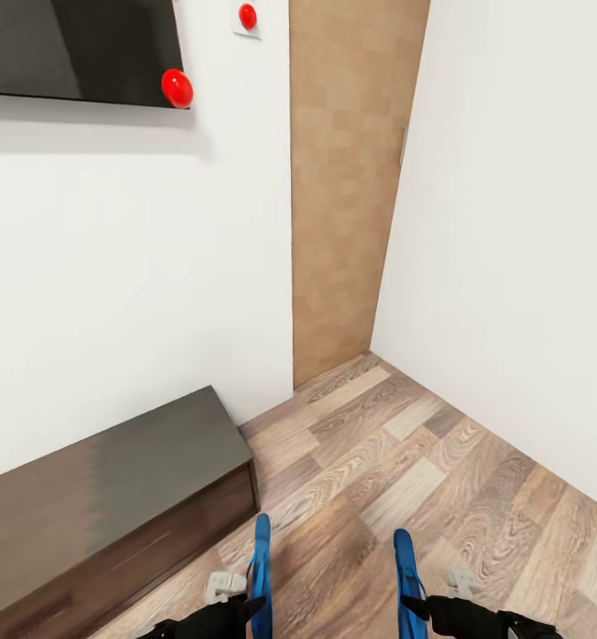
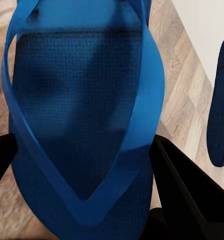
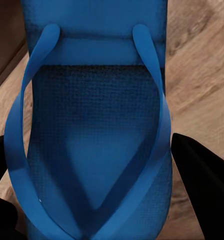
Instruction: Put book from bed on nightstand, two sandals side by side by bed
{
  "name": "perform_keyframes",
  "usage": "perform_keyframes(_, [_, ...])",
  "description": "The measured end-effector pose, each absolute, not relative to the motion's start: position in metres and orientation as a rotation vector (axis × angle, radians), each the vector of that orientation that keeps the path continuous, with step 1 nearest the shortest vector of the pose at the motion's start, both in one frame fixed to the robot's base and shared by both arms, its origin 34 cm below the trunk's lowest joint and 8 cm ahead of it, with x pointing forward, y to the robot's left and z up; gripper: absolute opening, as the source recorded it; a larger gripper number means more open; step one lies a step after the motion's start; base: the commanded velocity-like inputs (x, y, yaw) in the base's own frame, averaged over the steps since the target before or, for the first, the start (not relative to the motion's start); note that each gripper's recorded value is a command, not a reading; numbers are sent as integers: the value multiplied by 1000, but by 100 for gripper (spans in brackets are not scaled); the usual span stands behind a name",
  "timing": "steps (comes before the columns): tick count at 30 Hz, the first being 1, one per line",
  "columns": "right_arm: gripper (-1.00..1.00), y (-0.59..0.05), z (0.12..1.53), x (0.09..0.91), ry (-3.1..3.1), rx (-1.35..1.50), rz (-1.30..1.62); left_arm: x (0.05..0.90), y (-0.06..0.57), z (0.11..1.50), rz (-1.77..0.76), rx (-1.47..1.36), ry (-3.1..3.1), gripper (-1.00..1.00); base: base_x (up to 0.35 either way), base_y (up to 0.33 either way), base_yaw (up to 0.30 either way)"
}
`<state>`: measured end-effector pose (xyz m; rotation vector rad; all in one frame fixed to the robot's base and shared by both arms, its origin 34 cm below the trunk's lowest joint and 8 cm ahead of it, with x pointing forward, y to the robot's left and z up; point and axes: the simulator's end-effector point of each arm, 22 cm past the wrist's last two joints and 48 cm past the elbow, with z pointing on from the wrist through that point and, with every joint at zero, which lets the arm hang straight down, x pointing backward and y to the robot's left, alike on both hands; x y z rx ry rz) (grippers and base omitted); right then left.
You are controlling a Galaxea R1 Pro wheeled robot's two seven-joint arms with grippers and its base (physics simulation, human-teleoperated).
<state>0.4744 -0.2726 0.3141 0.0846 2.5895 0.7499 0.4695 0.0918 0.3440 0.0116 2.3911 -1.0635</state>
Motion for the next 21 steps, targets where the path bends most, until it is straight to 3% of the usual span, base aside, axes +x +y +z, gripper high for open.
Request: perform_keyframes(21, [-100,-273,314,474,2590,84,750,469,91,344,-1064,13,2391,-100,0,0,292])
